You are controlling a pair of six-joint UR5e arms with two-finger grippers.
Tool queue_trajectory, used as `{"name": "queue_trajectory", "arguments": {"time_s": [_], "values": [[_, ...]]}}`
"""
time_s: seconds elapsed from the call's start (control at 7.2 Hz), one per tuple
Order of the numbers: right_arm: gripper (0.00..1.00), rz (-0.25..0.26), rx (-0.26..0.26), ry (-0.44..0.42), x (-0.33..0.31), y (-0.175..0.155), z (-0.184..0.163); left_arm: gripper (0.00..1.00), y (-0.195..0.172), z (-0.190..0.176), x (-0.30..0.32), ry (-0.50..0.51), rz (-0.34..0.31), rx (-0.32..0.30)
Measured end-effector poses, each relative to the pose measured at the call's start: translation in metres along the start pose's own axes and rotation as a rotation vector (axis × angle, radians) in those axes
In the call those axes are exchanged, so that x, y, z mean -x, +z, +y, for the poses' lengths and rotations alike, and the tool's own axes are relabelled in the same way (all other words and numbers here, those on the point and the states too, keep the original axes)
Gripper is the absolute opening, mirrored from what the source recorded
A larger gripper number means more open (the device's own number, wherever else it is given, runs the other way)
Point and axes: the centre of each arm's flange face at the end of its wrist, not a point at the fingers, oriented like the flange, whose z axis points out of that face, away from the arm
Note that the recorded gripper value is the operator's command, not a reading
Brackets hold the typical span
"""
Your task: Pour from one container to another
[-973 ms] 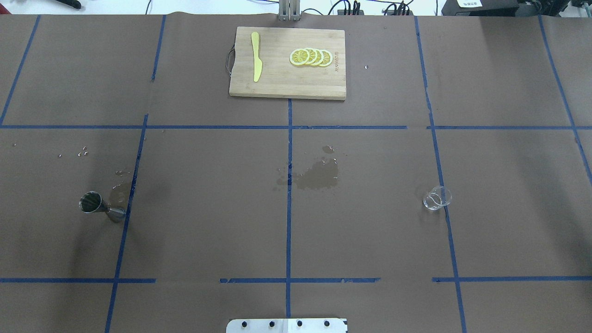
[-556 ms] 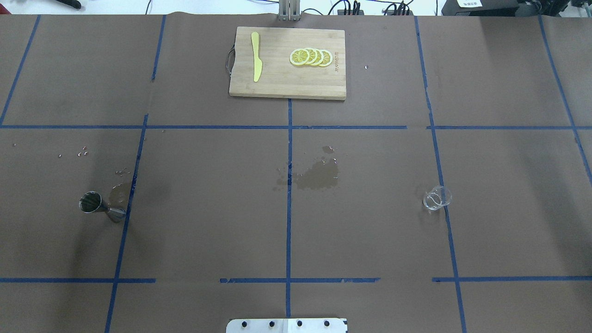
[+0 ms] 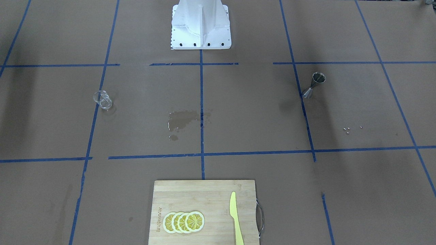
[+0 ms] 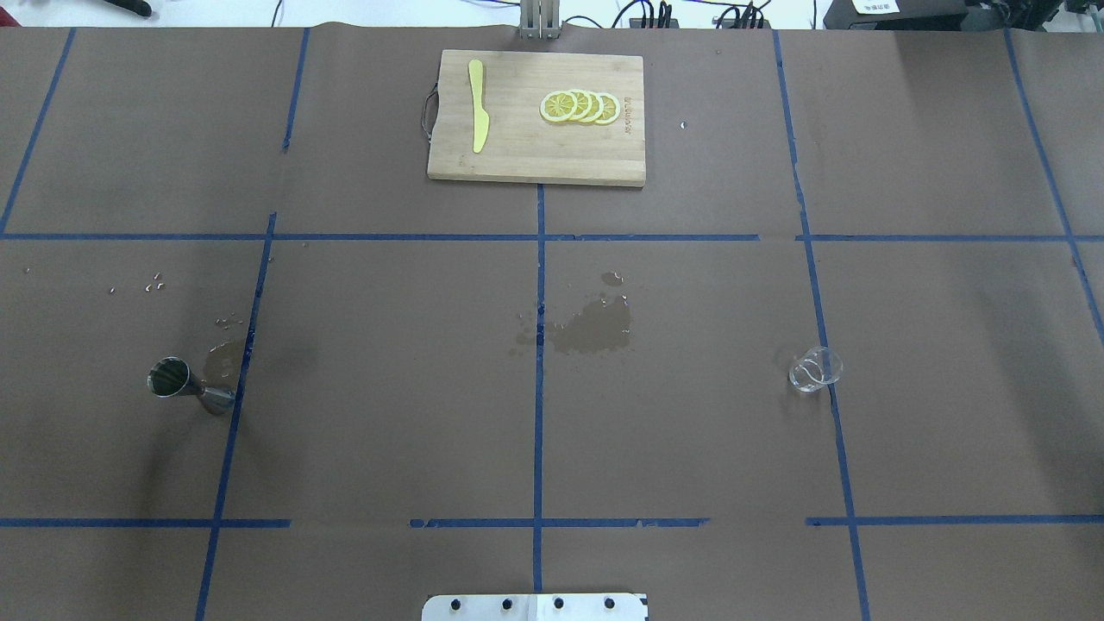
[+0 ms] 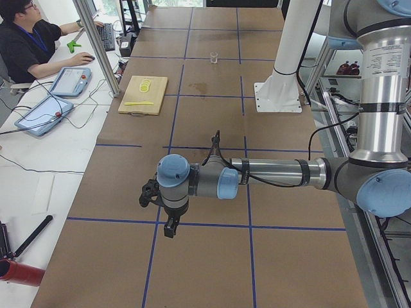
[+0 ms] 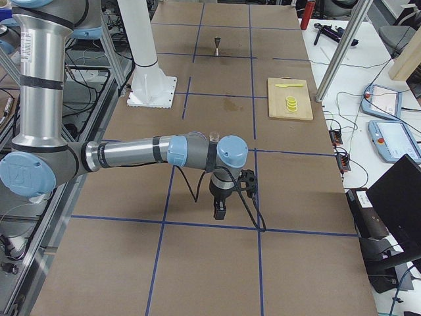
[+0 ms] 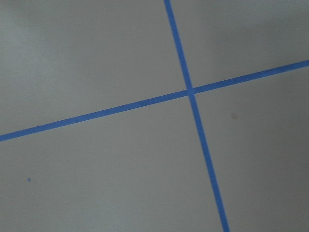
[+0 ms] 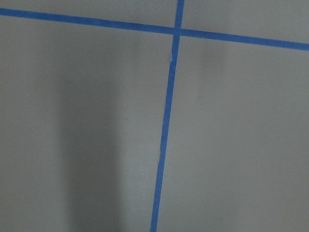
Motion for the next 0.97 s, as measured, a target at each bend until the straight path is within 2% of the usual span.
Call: {"name": "queue_trajectory", "arguments": {"time_s": [0.42, 0.97], "values": [[1.0, 0.008, -0.051, -0.039, -0.013, 0.014, 0.003, 1.0, 0.007, 0.013, 0.004, -0.017, -0.005, 0.021], [1.0, 0.01, -0.065, -0.035, -0.016, 0.019, 0.004, 1.0, 0.011, 0.02, 0.006, -0.026, -0.003, 0.032]]}}
